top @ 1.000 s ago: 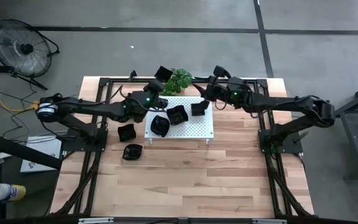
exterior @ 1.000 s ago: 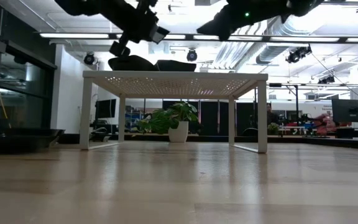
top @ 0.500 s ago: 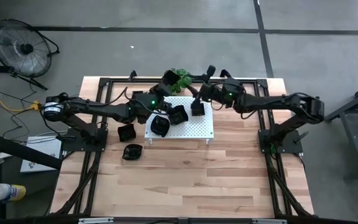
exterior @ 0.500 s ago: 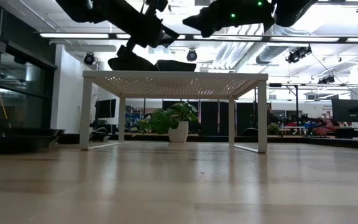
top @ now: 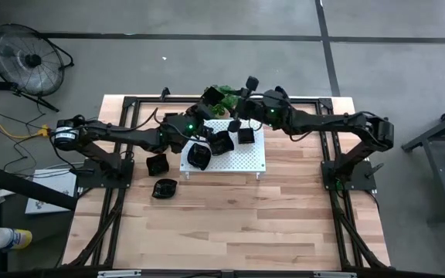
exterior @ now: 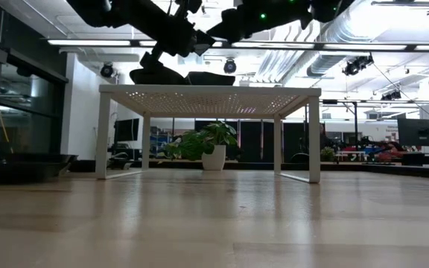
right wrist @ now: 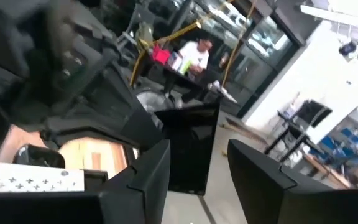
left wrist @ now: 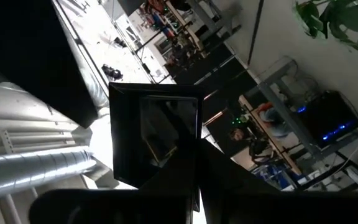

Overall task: Pick & Place Mini shaped plates
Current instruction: Stack the square plate on top of the square plates on the shelf

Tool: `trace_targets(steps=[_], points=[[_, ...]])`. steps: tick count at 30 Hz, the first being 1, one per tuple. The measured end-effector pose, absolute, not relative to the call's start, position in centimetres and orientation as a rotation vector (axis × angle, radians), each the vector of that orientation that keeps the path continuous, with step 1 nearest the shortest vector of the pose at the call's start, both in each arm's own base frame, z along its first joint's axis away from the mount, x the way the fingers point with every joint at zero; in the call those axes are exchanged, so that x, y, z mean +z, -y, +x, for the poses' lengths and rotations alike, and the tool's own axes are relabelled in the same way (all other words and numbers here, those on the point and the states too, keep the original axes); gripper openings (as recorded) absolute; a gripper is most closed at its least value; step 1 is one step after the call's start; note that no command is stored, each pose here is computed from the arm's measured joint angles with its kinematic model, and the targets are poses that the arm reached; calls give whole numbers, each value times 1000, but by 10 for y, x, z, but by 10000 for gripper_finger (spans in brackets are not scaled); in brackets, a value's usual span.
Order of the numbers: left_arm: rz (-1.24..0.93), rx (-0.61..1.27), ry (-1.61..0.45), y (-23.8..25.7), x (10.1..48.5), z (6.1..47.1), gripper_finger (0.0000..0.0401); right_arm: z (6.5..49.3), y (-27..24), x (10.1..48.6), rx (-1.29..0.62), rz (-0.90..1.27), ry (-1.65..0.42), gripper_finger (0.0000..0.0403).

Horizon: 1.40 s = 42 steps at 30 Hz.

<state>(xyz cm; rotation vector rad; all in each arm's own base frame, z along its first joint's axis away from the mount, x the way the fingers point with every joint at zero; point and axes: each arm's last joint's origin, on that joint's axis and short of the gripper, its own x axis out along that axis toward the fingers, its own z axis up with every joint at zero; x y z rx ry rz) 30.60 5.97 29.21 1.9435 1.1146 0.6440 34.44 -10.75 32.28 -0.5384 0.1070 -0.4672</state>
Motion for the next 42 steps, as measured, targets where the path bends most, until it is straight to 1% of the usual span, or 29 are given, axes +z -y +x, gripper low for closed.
trace_targets(steps=[8,19,42], points=[[2006,603,-1122,-59,292,307,4,347,109,327,-468,-486,-147,145],[2020,589,-1101,-59,292,307,4,347,109,323,-483,-484,-188,111],[2015,592,-1102,-59,292,307,4,346,110,323,-490,-488,-194,11]])
